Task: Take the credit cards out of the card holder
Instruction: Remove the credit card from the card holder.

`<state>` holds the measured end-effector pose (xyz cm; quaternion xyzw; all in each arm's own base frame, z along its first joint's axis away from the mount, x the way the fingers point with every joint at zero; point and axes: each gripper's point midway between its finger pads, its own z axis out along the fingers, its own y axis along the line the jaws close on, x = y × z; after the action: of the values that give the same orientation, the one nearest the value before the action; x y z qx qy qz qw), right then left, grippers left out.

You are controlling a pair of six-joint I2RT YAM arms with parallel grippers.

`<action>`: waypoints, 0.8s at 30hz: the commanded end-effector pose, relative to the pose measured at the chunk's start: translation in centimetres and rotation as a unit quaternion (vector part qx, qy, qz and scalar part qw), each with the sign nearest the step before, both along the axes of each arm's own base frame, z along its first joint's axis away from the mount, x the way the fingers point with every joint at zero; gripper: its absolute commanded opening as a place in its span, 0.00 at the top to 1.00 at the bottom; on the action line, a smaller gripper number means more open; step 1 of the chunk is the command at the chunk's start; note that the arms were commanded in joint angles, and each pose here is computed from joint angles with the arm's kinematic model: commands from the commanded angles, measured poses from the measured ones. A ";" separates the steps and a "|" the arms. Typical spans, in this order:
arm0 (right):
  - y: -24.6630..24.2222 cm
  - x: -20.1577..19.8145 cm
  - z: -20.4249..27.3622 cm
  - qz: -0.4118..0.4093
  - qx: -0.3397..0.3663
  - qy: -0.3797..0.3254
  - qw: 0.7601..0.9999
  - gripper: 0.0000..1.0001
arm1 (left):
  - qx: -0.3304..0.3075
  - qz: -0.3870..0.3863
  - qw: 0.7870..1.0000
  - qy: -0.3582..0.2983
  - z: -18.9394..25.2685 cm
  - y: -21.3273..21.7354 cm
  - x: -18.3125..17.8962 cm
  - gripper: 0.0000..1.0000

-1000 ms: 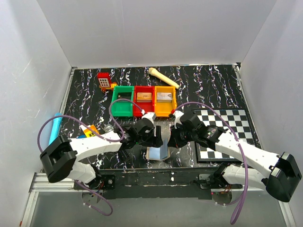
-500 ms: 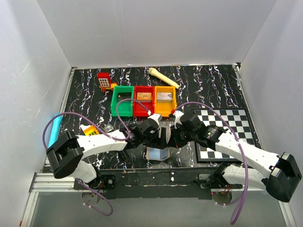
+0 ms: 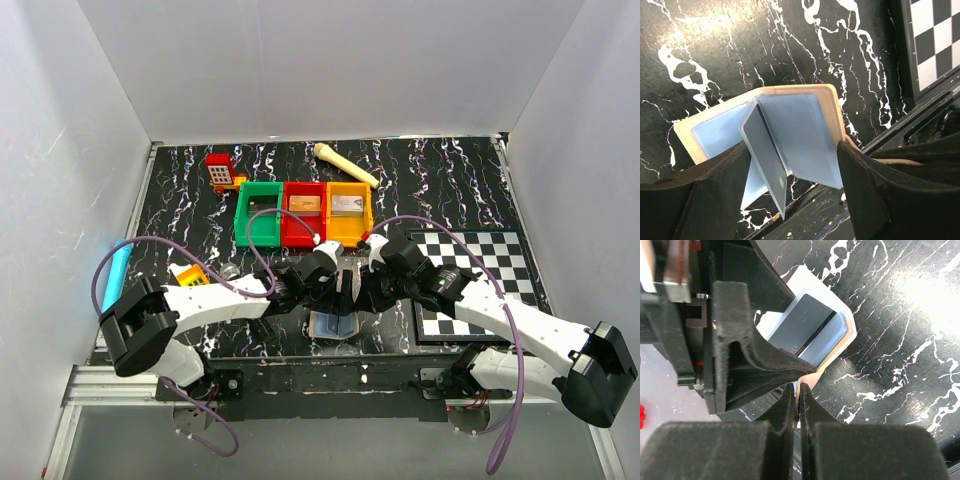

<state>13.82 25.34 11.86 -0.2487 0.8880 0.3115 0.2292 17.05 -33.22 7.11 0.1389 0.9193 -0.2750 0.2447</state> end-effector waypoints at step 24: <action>-0.3 0.5 0.4 -0.010 0.001 -0.014 1.000 0.99 | 0.006 0.048 0.998 -0.034 1.0 2.1 0.9 0.51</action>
<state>13.91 25.30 11.84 -0.2479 0.8885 0.3094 0.2309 18.49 -29.57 8.71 0.0813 0.9200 -0.2305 0.3062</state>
